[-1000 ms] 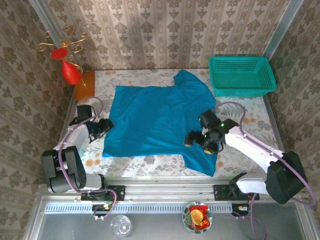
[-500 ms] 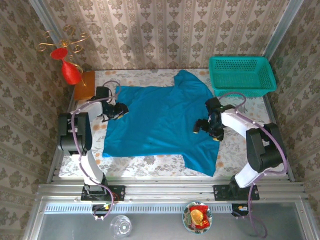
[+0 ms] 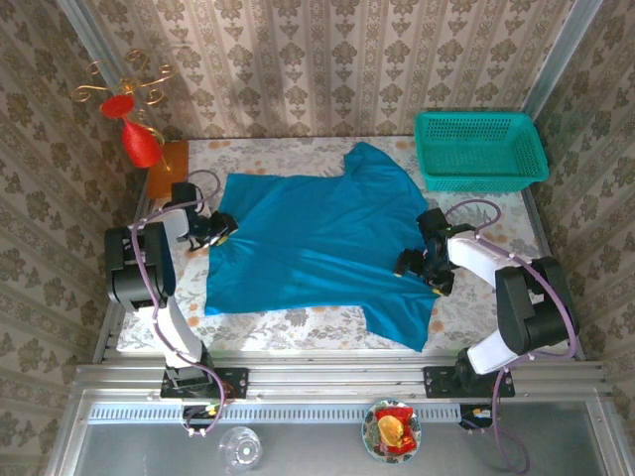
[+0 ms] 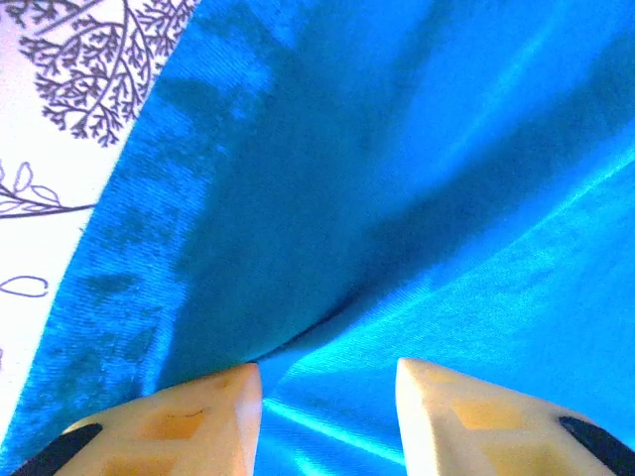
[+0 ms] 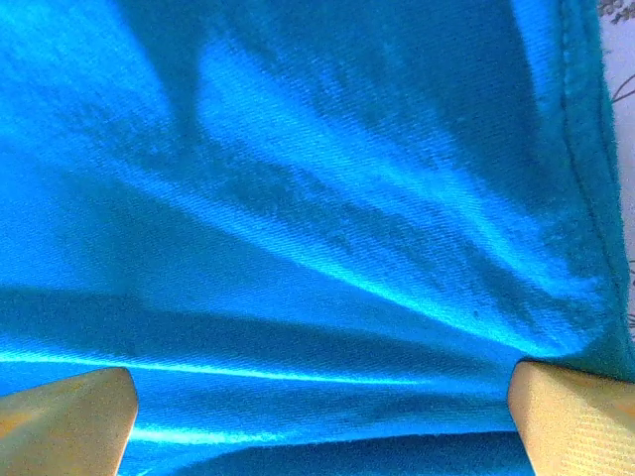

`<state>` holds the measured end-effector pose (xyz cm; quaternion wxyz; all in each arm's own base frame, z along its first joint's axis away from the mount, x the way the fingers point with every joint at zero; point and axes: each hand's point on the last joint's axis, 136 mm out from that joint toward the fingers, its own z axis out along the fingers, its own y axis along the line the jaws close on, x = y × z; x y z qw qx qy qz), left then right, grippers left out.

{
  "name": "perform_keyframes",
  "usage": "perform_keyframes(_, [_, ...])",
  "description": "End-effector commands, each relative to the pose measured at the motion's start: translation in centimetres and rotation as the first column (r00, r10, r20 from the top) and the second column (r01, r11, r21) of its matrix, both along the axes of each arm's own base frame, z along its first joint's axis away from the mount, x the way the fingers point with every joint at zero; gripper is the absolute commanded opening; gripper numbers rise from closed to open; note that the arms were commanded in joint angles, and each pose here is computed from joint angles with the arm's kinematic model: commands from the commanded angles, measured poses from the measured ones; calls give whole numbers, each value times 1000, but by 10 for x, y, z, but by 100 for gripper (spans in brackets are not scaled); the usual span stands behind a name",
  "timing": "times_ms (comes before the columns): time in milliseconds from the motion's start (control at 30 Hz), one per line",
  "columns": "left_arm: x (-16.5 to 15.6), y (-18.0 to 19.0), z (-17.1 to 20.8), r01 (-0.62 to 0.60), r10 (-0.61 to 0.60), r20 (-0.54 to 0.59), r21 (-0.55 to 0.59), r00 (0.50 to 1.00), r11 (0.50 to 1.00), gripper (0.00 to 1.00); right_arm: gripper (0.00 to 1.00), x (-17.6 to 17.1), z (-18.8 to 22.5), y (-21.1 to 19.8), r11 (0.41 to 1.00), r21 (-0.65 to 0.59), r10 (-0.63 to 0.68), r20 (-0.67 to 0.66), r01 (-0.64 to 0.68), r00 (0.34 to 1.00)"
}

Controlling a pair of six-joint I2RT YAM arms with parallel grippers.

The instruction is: Fold the inside-out t-shirt

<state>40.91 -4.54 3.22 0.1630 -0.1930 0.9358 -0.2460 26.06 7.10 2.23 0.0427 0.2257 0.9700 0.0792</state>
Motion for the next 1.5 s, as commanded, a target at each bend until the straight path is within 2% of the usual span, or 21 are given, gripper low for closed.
perform_keyframes(0, [17,6,21,27,-30,59,42,998,999,42,96,-9,8,-2,1000,6,-14,-23,14,1000])
perform_keyframes(333, [103,26,55,152,-194,155,248,969,957,42,94,14,45,25,993,30,116,39,-117,992])
perform_keyframes(600, [167,21,50,255,-306,163,274,938,927,41,94,28,50,55,971,54,231,42,-233,972])
perform_keyframes(700, [180,11,44,298,-339,154,238,928,924,42,93,27,43,57,972,48,231,19,-231,973])
perform_keyframes(833, [189,1,36,336,-368,142,208,919,919,41,93,22,38,58,974,51,221,4,-221,975])
perform_keyframes(1067, [190,-1,18,331,-356,118,189,927,924,35,93,2,30,51,980,44,194,-42,-192,980])
perform_keyframes(1267, [191,7,8,308,-335,92,227,938,924,28,93,-12,24,44,986,28,163,-60,-162,985])
perform_keyframes(1467, [198,21,9,256,-301,97,326,949,910,35,93,-18,18,40,990,16,138,-70,-137,988])
